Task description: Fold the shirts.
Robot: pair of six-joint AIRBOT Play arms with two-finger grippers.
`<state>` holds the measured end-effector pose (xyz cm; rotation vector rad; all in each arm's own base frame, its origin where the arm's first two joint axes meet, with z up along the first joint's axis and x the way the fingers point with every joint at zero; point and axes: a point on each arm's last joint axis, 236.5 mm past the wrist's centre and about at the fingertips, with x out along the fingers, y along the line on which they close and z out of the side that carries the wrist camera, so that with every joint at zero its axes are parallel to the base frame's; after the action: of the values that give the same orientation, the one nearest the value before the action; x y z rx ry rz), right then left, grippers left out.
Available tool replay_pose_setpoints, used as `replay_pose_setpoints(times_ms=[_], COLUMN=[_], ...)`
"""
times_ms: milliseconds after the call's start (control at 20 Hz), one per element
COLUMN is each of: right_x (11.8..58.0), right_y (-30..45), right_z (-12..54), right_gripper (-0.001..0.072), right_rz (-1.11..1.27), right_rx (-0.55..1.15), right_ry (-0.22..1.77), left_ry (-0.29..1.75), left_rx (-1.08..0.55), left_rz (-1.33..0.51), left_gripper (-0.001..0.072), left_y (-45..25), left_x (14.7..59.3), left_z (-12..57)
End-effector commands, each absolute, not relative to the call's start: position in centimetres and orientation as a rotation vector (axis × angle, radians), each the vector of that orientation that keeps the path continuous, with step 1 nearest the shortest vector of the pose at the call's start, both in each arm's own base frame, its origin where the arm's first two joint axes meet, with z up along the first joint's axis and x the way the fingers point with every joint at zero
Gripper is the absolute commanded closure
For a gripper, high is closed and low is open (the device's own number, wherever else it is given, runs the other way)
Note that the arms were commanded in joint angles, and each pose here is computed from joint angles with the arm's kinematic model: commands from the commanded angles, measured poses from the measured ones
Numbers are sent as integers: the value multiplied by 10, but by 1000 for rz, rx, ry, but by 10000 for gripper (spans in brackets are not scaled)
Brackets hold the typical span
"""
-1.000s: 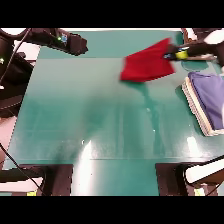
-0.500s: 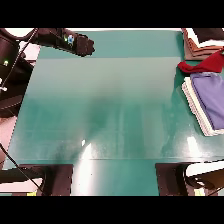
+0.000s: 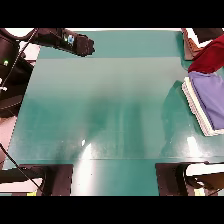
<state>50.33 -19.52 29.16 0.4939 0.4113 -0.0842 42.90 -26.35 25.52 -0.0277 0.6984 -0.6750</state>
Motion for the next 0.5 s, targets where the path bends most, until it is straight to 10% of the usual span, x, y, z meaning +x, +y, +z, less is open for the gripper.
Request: replay_pose_setpoints(times_ms=[0,450], right_x=[475,332], right_y=[-191,-240], right_z=[300,187], right_gripper=[695,695], right_rz=[-89,-376], right_rx=[427,471], right_ry=[425,800], left_ry=[721,730], left_rx=[-20,-17], left_rz=[-677,-679], left_gripper=[678,678], left_y=[-263,-262], left_x=[426,424], left_z=[251,249])
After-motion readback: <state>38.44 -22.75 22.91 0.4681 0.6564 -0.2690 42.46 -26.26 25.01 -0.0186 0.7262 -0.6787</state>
